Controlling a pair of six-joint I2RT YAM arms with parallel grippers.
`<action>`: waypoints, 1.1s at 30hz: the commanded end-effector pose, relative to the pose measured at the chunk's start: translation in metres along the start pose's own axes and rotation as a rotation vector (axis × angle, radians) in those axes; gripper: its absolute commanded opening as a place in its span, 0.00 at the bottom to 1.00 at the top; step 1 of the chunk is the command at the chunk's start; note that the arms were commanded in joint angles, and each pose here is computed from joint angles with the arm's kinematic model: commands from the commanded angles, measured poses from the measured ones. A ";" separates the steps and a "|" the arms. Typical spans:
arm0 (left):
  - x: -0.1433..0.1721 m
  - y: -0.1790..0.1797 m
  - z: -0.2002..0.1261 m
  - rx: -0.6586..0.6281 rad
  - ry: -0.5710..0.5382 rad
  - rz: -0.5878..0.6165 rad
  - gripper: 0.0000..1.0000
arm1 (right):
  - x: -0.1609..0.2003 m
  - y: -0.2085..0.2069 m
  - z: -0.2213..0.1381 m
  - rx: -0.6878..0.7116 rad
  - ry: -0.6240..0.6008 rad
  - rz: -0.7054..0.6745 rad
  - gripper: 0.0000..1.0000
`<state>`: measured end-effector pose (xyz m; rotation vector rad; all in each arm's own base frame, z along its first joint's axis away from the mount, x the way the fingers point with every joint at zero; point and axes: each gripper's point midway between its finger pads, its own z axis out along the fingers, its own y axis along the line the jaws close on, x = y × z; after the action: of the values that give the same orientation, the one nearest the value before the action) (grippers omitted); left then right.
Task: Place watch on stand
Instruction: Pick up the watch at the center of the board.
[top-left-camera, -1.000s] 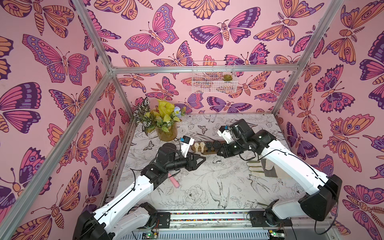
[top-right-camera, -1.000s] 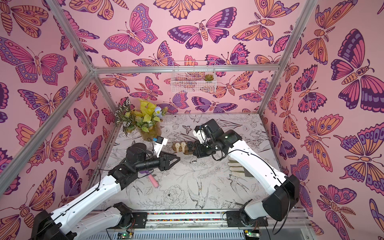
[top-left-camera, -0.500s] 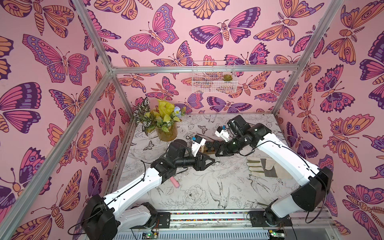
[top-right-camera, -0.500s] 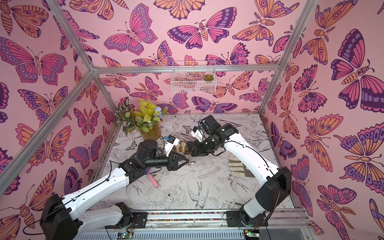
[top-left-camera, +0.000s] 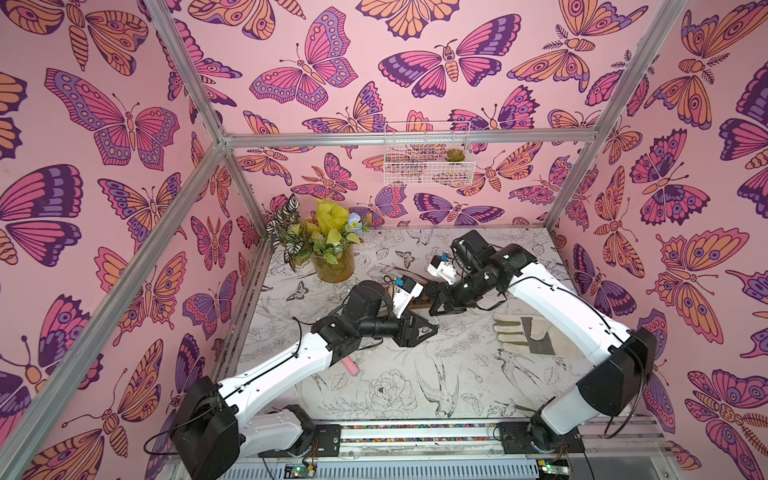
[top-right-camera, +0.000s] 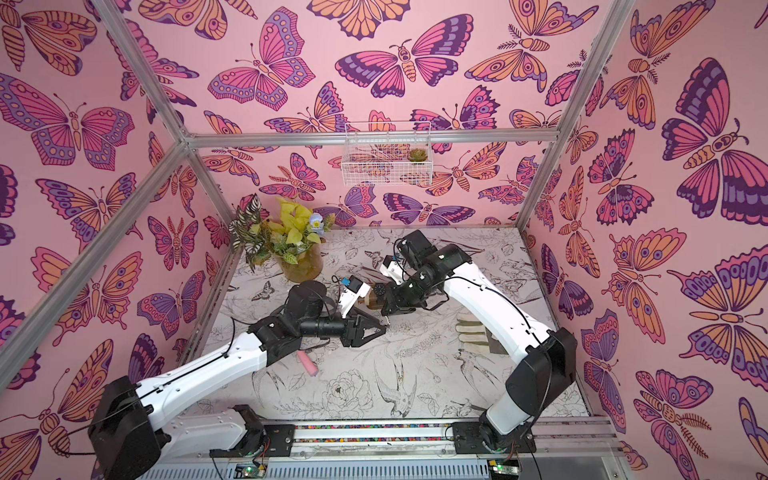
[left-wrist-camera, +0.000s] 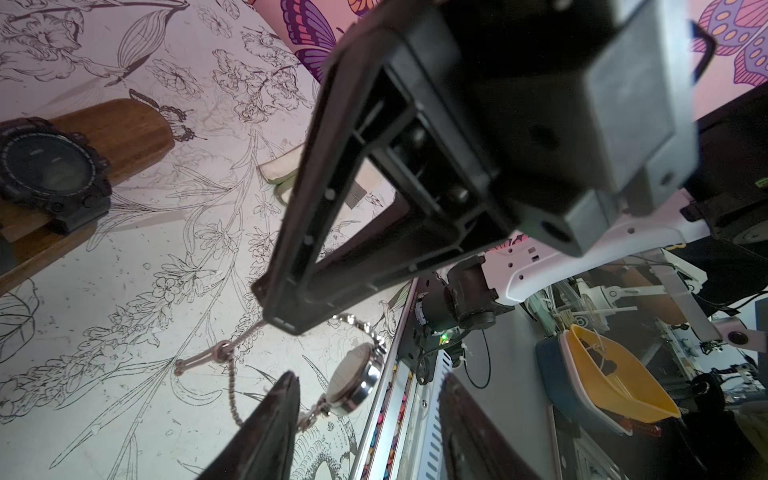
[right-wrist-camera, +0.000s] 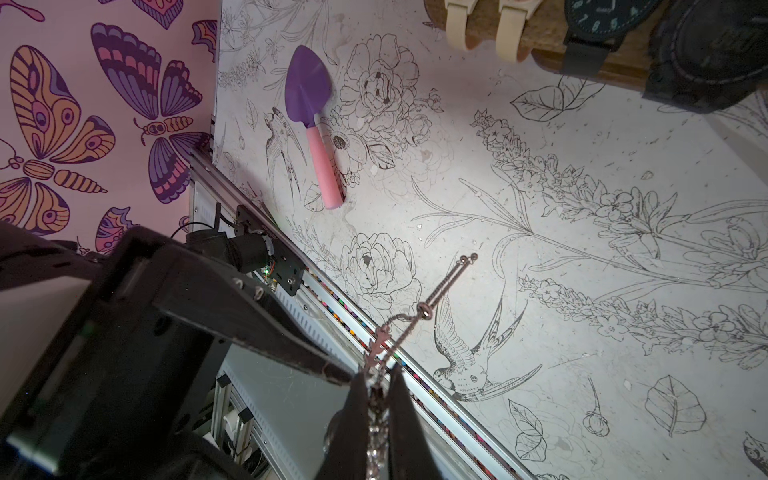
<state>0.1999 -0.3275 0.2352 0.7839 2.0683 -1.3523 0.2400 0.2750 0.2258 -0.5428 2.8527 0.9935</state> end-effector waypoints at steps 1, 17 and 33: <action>-0.005 -0.009 0.003 0.031 -0.001 0.029 0.55 | -0.001 0.003 -0.003 -0.009 0.009 -0.011 0.00; 0.000 -0.006 0.018 0.055 0.049 0.011 0.42 | -0.003 0.003 0.001 -0.015 0.016 -0.004 0.00; -0.003 0.000 0.022 0.025 0.042 0.003 0.13 | -0.001 0.002 0.003 -0.016 0.025 0.002 0.00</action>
<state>0.2030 -0.3467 0.2202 0.8278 2.1190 -1.3822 0.2428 0.2775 0.2193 -0.5374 2.8749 0.9959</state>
